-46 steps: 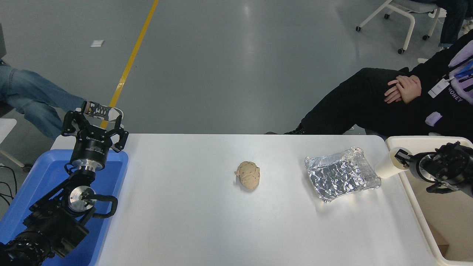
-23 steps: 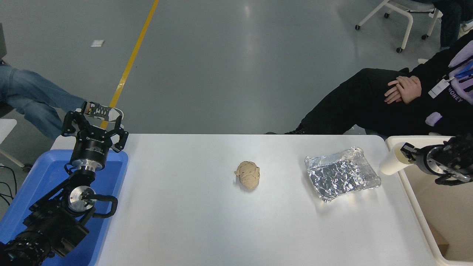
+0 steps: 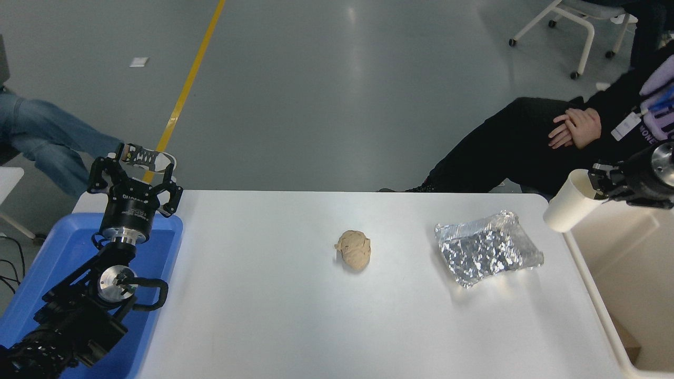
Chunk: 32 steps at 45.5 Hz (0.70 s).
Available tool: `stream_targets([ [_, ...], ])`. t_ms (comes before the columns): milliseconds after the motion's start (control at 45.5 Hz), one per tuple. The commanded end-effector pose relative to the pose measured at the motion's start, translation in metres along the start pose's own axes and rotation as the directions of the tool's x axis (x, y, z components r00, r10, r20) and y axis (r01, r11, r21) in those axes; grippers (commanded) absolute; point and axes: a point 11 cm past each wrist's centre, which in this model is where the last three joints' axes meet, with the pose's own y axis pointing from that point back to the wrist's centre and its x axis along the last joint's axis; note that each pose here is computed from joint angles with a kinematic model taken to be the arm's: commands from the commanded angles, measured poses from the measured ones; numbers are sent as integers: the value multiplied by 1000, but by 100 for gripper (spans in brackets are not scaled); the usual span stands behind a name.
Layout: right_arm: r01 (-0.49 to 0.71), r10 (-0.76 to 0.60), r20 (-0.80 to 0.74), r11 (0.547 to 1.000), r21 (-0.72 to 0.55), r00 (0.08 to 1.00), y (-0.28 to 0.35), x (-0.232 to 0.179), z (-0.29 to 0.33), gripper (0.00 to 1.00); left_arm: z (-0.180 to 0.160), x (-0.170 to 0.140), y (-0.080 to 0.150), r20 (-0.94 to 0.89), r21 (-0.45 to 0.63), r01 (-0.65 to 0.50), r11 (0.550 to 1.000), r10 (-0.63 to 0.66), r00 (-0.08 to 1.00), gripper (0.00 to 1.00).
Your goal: Pick up paper cup place in dustbin
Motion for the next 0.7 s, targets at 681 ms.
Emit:
stream_targets([
  [681,-109,124,-130,987,120,984,182,-19,-53,0,0,0,0,0,-1,0,1000,0,1000,99],
])
